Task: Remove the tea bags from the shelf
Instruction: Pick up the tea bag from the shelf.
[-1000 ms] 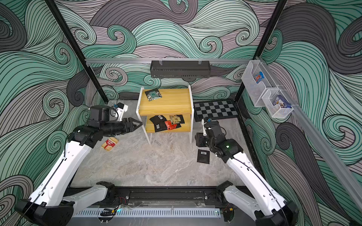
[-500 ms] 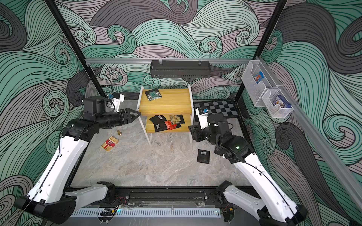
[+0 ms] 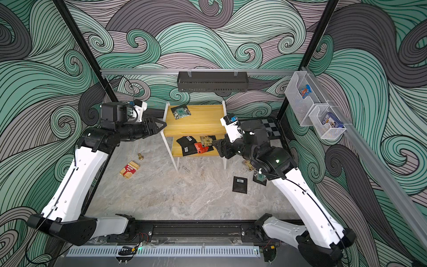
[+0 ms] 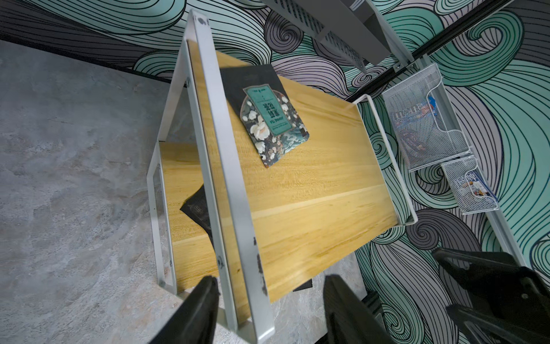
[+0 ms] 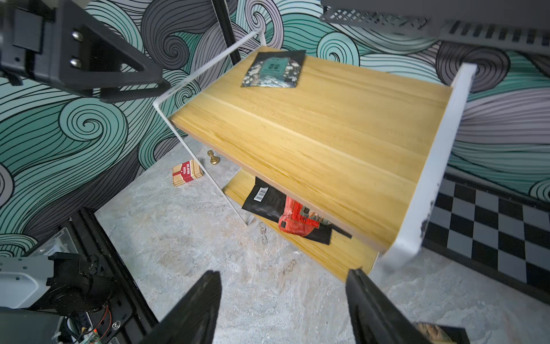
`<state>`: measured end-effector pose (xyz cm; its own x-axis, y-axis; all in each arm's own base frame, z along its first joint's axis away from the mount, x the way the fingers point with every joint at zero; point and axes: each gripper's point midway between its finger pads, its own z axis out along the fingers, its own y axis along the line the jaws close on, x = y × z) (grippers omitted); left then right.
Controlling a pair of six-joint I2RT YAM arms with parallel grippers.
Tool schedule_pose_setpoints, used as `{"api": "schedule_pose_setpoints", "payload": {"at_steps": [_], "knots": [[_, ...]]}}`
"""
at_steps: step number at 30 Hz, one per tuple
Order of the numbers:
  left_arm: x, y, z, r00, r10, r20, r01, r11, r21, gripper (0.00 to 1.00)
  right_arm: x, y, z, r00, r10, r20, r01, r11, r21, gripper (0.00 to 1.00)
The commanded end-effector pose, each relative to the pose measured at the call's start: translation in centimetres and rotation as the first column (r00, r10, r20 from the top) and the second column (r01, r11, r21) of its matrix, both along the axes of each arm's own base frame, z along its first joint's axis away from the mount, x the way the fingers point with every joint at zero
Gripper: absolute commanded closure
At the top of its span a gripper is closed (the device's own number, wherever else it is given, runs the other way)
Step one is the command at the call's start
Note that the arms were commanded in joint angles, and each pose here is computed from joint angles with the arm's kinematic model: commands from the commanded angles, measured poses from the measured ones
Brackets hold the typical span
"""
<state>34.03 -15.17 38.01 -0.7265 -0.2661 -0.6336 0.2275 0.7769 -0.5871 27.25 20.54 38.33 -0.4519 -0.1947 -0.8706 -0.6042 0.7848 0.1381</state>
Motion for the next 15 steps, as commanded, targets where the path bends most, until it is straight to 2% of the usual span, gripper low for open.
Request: {"api": "schedule_pose_setpoints", "payload": {"at_steps": [1,15], "knots": [[0.7,0.4,0.5,1.0,0.027,-0.013,-0.027,0.999,0.017,0.4,0.5,1.9,1.3,0.997,0.072,-0.002,-0.072,0.997,0.025,0.26],[5.1,0.8,0.1,0.996,0.078,-0.038,-0.076,0.996,0.055,0.39,5.9,7.1,2.6,0.991,0.123,-0.062,-0.118,0.99,0.079,0.29]]}}
